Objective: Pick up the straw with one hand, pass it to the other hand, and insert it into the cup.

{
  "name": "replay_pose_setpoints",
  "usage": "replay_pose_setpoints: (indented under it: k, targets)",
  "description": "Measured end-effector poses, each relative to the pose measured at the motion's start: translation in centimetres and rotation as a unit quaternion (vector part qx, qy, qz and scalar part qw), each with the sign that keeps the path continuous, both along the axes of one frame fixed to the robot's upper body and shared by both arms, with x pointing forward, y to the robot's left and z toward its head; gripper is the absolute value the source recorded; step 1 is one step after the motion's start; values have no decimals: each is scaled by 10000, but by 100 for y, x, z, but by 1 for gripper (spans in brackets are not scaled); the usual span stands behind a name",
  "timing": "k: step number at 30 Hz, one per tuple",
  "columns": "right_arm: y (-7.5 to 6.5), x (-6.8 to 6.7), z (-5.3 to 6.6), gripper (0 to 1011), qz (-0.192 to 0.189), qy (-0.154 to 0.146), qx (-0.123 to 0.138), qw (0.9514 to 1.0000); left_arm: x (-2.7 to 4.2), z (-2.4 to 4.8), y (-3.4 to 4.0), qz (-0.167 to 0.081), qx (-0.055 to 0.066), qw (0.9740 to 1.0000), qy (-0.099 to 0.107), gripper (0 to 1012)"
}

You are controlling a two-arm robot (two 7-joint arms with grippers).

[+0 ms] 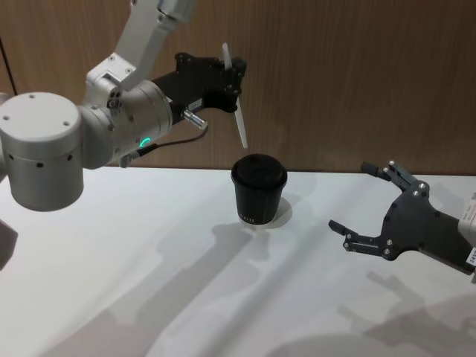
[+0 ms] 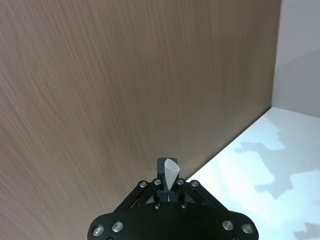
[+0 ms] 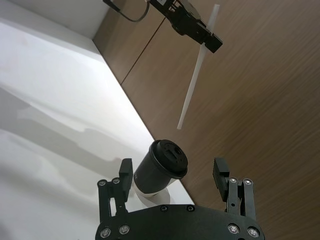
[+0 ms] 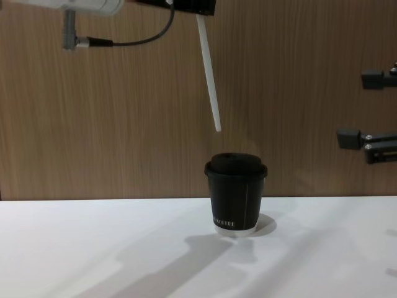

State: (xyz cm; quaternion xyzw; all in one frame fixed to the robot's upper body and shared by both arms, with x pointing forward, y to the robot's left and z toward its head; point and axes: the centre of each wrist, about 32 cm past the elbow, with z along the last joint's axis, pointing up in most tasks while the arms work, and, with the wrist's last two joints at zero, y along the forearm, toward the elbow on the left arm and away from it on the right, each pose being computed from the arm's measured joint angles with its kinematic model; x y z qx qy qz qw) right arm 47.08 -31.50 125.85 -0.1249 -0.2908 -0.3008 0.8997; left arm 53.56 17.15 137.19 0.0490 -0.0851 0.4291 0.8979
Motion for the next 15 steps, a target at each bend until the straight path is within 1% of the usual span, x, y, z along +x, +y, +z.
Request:
replay_pose_setpoints:
  k: [3, 8, 12, 15]
  targets:
    - [0, 0, 0, 1001, 0, 0, 0, 10000, 37, -25, -13, 34, 2, 10000, 1, 5]
    - [0, 0, 0, 1001, 0, 0, 0, 10000, 79, -52, -25, 62, -7, 10000, 17, 5]
    - [0, 0, 0, 1001, 0, 0, 0, 10000, 118, -79, -36, 51, -23, 10000, 64, 4]
    - [0, 0, 0, 1001, 0, 0, 0, 10000, 135, -88, -38, 37, -31, 10000, 85, 5]
